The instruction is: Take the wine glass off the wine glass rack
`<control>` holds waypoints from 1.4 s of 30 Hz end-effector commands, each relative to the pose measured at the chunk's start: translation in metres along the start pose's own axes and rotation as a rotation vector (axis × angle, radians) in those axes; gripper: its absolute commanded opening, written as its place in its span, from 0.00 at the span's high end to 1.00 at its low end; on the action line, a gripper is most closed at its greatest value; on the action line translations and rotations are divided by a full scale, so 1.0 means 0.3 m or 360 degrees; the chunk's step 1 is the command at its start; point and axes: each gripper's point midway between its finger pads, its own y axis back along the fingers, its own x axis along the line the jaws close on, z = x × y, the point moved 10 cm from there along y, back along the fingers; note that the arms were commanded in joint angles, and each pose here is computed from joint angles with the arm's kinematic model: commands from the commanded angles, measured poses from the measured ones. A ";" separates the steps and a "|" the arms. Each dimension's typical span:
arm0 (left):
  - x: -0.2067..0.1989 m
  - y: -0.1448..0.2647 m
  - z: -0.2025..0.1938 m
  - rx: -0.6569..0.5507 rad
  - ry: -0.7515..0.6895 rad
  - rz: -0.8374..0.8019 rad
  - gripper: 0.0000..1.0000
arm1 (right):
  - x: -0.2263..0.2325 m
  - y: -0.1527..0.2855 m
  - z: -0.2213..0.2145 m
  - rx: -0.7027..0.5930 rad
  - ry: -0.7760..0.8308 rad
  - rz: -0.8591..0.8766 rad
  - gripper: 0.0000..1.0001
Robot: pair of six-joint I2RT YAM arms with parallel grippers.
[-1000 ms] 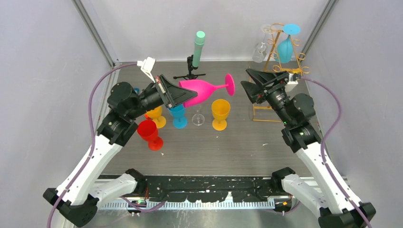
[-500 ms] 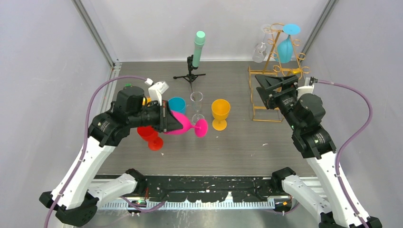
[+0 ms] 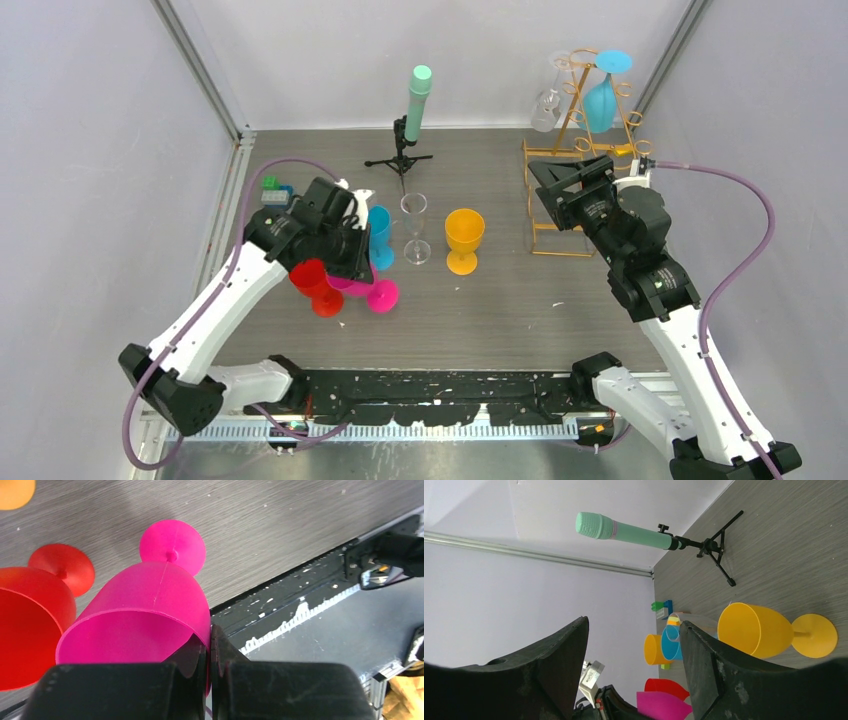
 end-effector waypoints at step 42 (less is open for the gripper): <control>-0.117 0.038 0.074 -0.0431 -0.0246 0.0164 0.14 | 0.163 0.114 0.099 -0.0038 0.0510 -0.0112 0.29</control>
